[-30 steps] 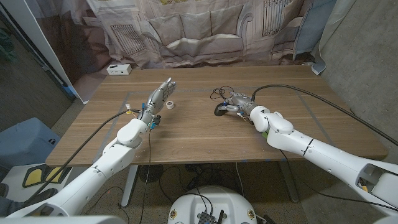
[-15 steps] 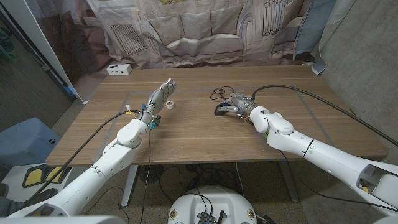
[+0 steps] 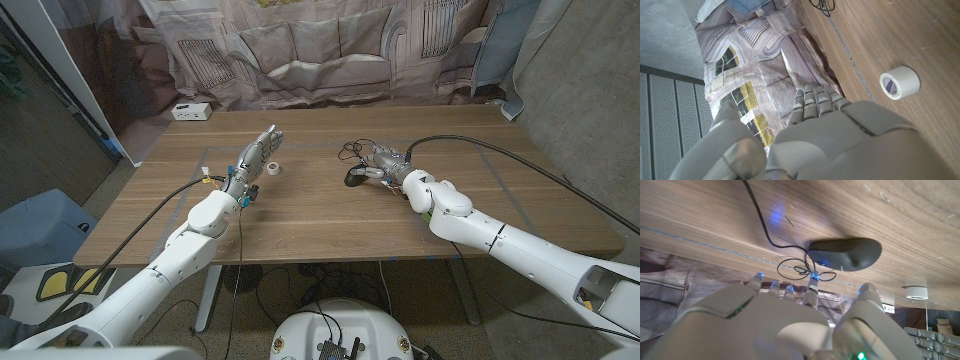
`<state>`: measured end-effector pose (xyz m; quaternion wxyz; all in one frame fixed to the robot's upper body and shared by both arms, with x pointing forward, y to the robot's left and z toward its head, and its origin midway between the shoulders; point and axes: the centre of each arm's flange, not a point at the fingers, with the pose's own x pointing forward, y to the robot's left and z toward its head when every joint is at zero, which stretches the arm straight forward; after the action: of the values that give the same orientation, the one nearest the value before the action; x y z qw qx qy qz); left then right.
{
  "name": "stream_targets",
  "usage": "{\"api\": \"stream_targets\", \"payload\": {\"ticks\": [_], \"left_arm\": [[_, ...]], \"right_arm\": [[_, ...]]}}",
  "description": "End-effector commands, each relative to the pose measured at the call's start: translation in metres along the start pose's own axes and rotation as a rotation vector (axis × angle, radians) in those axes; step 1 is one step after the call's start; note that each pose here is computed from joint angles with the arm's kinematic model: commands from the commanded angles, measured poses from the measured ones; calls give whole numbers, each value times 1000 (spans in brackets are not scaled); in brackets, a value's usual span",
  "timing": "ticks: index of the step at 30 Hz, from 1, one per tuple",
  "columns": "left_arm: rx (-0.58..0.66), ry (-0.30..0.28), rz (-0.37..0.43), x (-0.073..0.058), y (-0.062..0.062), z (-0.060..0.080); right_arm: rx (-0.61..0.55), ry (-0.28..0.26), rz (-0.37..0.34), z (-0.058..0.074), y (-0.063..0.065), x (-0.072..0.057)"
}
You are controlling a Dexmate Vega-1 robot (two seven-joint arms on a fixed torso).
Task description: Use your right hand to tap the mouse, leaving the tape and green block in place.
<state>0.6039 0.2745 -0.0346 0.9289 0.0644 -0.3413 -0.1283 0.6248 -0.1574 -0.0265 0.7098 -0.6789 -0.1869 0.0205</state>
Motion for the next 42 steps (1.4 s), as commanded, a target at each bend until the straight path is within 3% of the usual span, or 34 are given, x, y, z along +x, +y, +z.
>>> {"api": "stream_targets", "payload": {"ticks": [1, 20, 32, 36, 42], "left_arm": [[-1, 7, -1, 1, -1, 0], [-2, 6, -1, 2, -1, 0], [-3, 0, -4, 1, -1, 0], [-3, 0, -5, 1, -1, 0], [-3, 1, -7, 1, -2, 0]], "right_arm": [[0, -7, -21, 1, -4, -2], [17, -35, -40, 0, -5, -6], [43, -42, -92, -2, -12, -13], [97, -79, -143, -4, -12, -17], [105, -92, -173, -4, -15, -20]]}}
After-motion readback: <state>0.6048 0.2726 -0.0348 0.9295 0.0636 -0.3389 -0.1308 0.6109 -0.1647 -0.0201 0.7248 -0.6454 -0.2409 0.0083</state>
